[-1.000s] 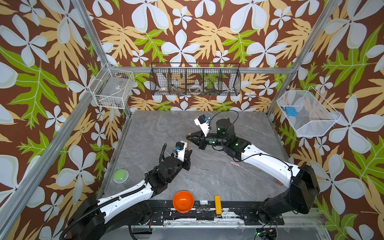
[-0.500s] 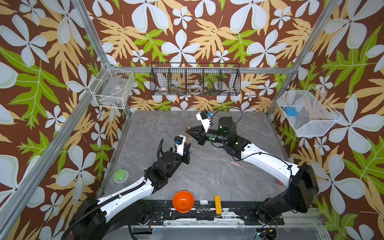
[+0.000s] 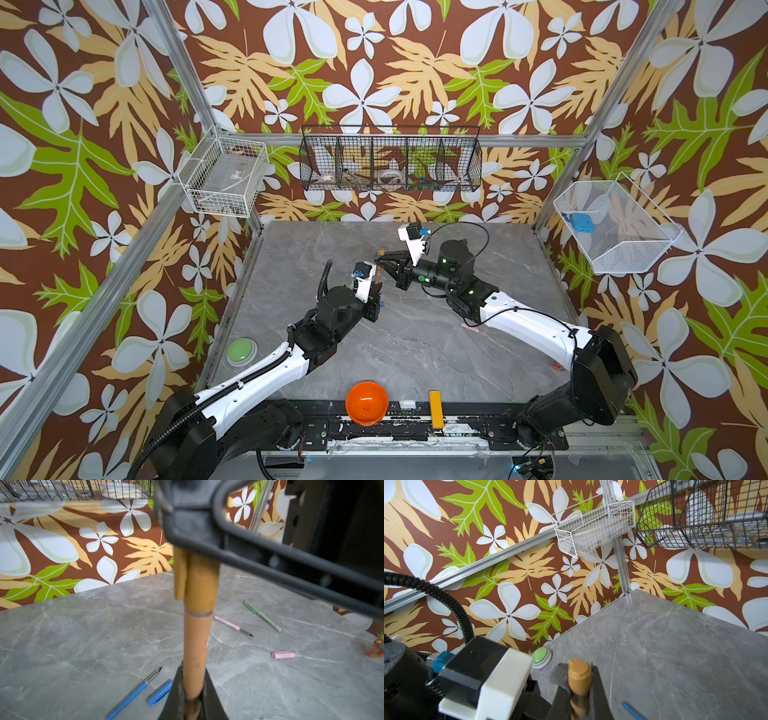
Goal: Insert the pens into the pen caps
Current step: 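Push the orange cap down over the pen with the right gripper, then open the right gripper and draw it back from the capped pen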
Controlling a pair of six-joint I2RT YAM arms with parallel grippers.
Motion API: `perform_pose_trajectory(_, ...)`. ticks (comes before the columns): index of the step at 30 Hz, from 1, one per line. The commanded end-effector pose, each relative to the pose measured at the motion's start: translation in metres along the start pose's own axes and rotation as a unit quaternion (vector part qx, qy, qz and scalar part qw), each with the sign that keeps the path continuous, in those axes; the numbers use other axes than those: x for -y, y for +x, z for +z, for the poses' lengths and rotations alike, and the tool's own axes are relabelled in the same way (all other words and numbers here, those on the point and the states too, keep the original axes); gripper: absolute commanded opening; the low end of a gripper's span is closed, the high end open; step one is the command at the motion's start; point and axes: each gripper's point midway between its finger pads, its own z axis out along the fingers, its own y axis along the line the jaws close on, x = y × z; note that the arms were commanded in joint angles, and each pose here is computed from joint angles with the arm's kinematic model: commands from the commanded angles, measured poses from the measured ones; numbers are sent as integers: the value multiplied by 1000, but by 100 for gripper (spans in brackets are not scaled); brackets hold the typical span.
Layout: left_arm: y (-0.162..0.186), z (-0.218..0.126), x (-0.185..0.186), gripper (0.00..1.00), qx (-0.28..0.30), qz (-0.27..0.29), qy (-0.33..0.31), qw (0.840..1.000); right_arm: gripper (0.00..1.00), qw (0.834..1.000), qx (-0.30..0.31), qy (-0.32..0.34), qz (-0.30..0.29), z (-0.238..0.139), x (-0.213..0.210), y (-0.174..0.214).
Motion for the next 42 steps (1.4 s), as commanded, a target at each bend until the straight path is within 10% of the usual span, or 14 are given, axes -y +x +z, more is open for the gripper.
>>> perform_pose_trajectory(1,-164,-55,9,0,327,-58,41,942,0,987,-122,-30,99,-6,-9,67)
perform_pose_trajectory(10,-81,-24,44,0,171,-59,144,973,2,995,-68,-20,76,-26,-5,16)
perform_pose_trajectory(16,-22,-22,59,0,68,-77,195,975,41,996,-57,-37,53,-46,-8,-8)
perform_pose_trajectory(22,7,-22,68,0,25,-96,222,970,50,994,-87,-57,20,-54,-17,-8)
perform_pose_trajectory(32,7,-23,72,0,23,-98,237,966,48,991,-93,-87,32,-44,-17,-10)
perform_pose_trajectory(42,1,-24,74,0,35,-102,241,964,17,989,-96,-99,46,-48,-22,-5)
